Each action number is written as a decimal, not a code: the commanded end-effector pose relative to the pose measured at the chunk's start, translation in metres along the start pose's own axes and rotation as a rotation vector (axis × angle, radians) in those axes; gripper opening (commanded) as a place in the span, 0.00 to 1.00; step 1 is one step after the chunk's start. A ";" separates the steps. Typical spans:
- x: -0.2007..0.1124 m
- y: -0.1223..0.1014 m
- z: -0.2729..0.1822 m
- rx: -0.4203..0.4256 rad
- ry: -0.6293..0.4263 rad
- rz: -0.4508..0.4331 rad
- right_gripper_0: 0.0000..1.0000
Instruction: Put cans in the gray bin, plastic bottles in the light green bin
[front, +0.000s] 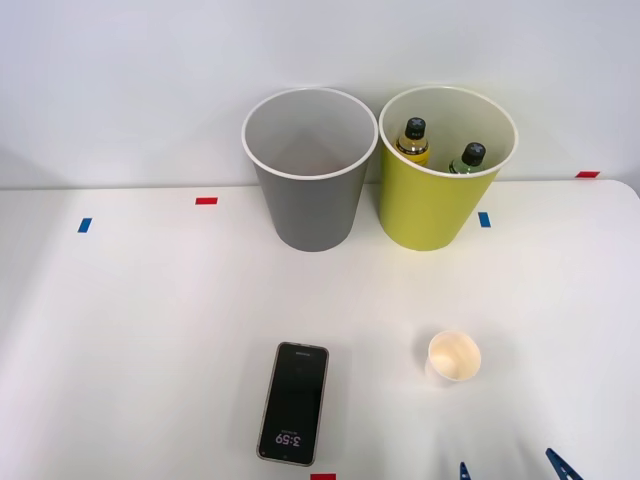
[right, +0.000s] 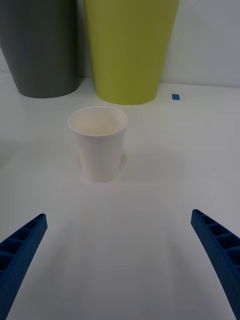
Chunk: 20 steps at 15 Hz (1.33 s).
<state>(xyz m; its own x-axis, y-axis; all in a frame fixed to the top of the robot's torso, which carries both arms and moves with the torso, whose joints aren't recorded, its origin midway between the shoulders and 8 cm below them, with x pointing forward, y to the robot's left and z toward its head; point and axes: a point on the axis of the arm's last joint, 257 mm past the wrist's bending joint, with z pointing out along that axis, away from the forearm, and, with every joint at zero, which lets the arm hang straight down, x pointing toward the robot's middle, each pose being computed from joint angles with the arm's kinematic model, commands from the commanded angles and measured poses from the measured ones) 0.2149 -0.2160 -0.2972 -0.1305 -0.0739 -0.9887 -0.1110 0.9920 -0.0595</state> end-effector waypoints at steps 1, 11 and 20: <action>0.000 0.000 0.000 0.000 0.000 0.000 1.00; 0.000 0.000 0.000 0.000 0.000 0.000 1.00; 0.000 0.000 0.000 0.000 0.000 0.000 1.00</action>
<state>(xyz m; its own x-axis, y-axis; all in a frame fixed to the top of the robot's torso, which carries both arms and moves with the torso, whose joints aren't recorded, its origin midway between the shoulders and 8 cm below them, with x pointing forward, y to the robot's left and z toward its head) 0.2149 -0.2160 -0.2972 -0.1305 -0.0739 -0.9887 -0.1110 0.9920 -0.0595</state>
